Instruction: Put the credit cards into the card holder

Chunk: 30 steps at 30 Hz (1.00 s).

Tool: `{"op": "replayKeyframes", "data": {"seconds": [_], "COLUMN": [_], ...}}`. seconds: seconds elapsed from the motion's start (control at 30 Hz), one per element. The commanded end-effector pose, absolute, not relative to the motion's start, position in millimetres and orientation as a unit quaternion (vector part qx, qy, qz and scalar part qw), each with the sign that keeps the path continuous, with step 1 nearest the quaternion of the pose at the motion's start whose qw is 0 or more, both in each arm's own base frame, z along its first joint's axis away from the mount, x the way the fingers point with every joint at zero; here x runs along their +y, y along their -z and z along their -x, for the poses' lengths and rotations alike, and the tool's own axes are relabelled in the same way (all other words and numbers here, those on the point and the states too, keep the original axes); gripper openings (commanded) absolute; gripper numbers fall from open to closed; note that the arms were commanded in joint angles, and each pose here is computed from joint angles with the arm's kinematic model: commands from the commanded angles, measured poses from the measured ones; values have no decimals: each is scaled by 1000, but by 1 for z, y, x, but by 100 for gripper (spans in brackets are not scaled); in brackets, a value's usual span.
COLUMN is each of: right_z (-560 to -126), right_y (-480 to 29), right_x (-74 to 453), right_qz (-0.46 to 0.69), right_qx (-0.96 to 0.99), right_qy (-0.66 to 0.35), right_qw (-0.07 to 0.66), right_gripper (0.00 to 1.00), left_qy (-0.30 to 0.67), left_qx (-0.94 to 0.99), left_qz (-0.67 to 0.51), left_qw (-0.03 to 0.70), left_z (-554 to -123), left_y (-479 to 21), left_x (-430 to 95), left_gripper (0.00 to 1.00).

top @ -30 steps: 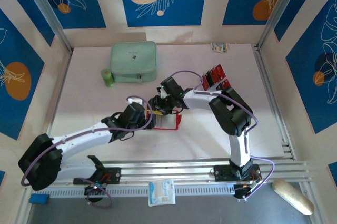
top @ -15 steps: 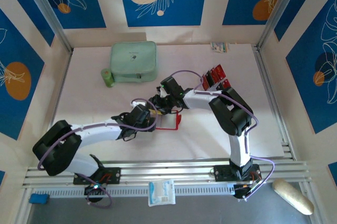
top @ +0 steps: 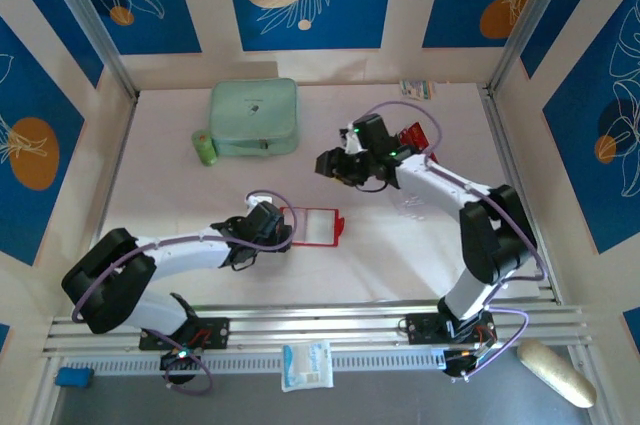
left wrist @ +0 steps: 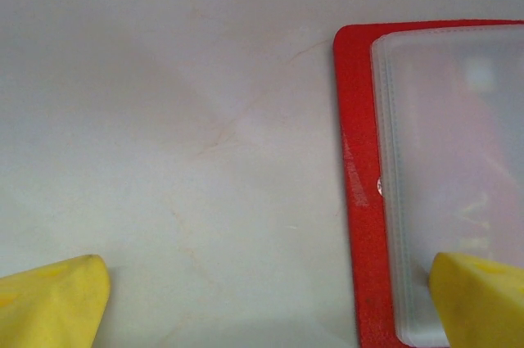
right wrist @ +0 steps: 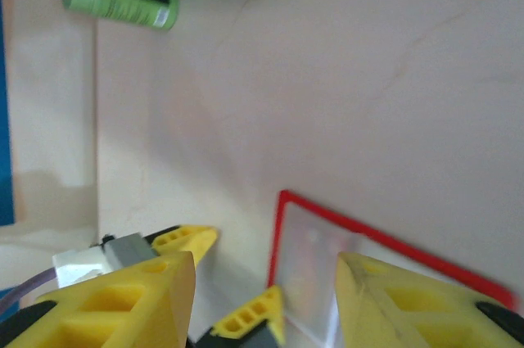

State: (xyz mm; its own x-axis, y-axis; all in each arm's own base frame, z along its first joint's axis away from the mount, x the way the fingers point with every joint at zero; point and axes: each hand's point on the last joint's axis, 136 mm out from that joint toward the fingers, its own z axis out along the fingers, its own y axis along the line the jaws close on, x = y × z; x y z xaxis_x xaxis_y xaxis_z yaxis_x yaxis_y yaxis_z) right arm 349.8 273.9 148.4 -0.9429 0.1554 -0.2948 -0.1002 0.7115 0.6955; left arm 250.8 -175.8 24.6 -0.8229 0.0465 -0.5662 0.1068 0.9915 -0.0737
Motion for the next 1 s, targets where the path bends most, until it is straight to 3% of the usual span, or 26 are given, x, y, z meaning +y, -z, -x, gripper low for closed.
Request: {"op": "replayKeyframes", "data": {"seconds": [0.0, 0.3, 0.47, 0.97], "right_z": [-346, -366, -367, -376], "right_y": [-142, -161, -161, -138], "right_x": [220, 88, 39, 17], "right_qz": [-9, -56, -76, -72], "right_qx": [939, 963, 966, 974], "right_qy": [-291, -107, -31, 37], "right_qw": [181, 240, 243, 212], "right_gripper": [49, 44, 37, 29], "left_qy": [44, 43, 42, 44], "left_qx": [952, 952, 952, 953], "left_qz": [-27, -25, -23, -24], "left_qw": [302, 301, 301, 299], "left_z": [-253, -252, -251, -250], "left_y": [-25, -24, -23, -21], "left_x": [-169, -168, -166, -167], "left_gripper": [100, 100, 100, 99]}}
